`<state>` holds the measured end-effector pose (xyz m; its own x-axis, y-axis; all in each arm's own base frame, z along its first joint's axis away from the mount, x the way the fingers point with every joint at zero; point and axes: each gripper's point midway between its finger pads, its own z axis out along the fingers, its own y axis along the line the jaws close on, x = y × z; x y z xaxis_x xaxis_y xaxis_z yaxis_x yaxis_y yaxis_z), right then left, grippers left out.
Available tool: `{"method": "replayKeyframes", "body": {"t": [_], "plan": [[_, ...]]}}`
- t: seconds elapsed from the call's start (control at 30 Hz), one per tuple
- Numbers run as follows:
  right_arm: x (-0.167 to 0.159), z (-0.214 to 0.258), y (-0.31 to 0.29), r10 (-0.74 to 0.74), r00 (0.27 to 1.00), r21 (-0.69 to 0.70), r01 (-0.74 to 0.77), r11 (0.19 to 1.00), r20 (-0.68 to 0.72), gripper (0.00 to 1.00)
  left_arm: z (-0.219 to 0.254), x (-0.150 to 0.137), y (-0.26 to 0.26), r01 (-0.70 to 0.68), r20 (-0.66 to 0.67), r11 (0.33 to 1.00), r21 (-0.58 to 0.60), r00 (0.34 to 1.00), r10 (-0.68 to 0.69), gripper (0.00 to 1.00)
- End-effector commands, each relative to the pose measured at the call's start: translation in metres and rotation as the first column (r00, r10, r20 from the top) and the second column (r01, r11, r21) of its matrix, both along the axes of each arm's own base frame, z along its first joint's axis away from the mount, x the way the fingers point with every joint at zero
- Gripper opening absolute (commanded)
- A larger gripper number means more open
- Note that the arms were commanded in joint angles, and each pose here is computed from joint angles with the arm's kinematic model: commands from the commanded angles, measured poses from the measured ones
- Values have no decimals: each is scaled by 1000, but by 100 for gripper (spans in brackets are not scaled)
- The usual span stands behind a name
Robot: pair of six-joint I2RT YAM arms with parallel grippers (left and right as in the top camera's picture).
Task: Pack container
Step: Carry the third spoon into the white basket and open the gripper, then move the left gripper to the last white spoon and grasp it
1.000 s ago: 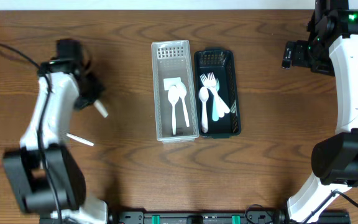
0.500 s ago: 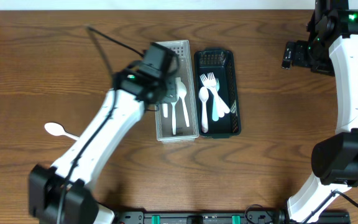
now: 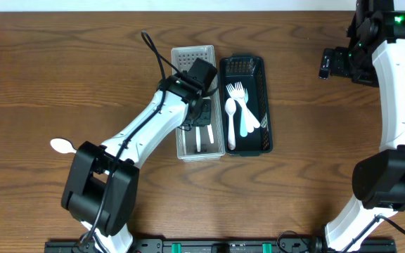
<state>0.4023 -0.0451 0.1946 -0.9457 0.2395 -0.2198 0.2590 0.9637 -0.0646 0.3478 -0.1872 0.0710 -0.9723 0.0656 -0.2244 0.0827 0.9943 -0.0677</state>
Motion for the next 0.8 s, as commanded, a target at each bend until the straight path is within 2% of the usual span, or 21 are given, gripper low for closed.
{"method": "replayKeyframes", "body": {"t": [0.0,0.1,0.2,0.3,0.4,0.47,0.5,0.63,0.77], "plan": [[-2,-4,-6,-3,1000,-4,3,1000,-17,99,43,18,9,12,108,1000,-20,994,-9,31],[-2,-4,-6,-3,1000,-4,3,1000,-17,99,85,31,32,-50,210,998,-45,976,58,31],[-2,-4,-6,-3,1000,-4,3,1000,-17,99,124,39,84,-211,307,976,-50,927,216,31],[-2,-4,-6,-3,1000,-4,3,1000,-17,99,146,32,151,-410,334,910,-63,851,406,42],[-2,-4,-6,-3,1000,-4,3,1000,-16,99,147,13,217,-628,281,774,-84,730,623,50],[-2,-4,-6,-3,1000,-4,3,1000,-16,99,139,-9,263,-769,220,635,-71,609,762,56],[-2,-4,-6,-3,1000,-4,3,1000,-16,99,134,-17,279,-807,195,587,-68,566,801,59],[-1,-4,-6,-3,1000,-4,3,1000,-14,99,104,-44,326,-898,76,431,-86,426,902,59],[-1,-4,-6,-3,1000,-5,3,1000,-11,99,66,-66,354,-942,-1,331,-55,332,943,59]]}}
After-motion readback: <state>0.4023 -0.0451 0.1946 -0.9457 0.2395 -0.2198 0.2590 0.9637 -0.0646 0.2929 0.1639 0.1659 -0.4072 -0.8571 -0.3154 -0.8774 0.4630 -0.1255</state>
